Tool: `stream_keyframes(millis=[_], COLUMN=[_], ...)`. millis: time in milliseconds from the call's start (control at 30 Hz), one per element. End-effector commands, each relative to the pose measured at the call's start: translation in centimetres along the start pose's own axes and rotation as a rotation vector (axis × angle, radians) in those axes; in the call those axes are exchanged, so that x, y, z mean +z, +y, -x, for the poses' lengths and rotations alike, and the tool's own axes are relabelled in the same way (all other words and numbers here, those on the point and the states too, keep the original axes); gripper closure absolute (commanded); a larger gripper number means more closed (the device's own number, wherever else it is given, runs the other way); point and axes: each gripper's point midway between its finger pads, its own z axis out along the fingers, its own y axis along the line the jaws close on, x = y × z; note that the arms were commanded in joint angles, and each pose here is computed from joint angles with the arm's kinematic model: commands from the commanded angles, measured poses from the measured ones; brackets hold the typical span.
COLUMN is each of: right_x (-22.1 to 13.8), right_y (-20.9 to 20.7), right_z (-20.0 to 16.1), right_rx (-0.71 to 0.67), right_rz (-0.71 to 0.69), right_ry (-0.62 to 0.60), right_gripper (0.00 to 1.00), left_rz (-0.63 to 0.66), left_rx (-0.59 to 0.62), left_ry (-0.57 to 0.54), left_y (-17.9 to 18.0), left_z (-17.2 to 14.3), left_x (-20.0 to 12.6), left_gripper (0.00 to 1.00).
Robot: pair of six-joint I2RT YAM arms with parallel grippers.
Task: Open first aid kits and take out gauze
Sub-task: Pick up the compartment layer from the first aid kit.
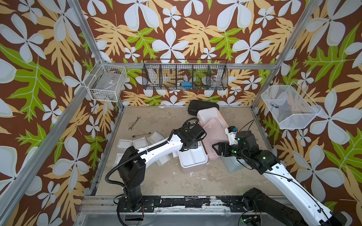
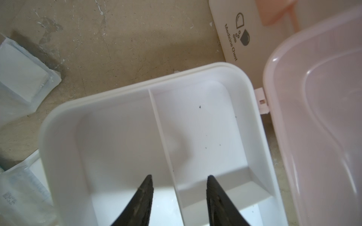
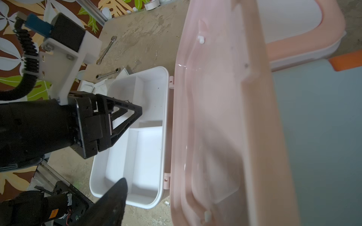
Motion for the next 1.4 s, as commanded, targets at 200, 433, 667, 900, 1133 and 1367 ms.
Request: stream_keyframes(millis=[200, 433, 667, 900, 1133, 1367], right_x=[-0.4, -0.7, -0.6, -0.1, 0.1, 0.6], right_y=[0.7, 1.0, 1.8, 1.8, 2.3, 3.2], right_z=[0.8, 0.8, 0.8, 0.2, -0.3, -0.8], right_rx=[-0.015, -0.02, -0.022, -0.014, 0.014, 0.047], right_rz=[0.021, 0.043, 0.095, 0.106, 0.141, 0.191], right_ry=[-0.018, -0.03, -0.029, -0.008, 0.012, 0.058], right_gripper=[0.14, 0.11, 0.08, 0.07, 0.08, 0.08], left_rz=[0.09, 0.1, 0.122, 0.107, 0.061, -0.03], left_rx=[0.059, 0.082, 0.098, 0.09, 0.075, 0.021], left_ry=[0.009, 0.02, 0.019, 0.028, 0.047, 0.032], left_y=[1.1, 1.5, 2.3, 2.1, 0.9, -0.2], left_z=[-0.2, -0.7, -1.0, -1.0, -1.2, -0.8], left_x=[1.8, 2.0, 1.8, 2.2, 2.6, 1.3], left_gripper=[0.66, 0.83, 0.95, 1.0, 1.0, 1.0])
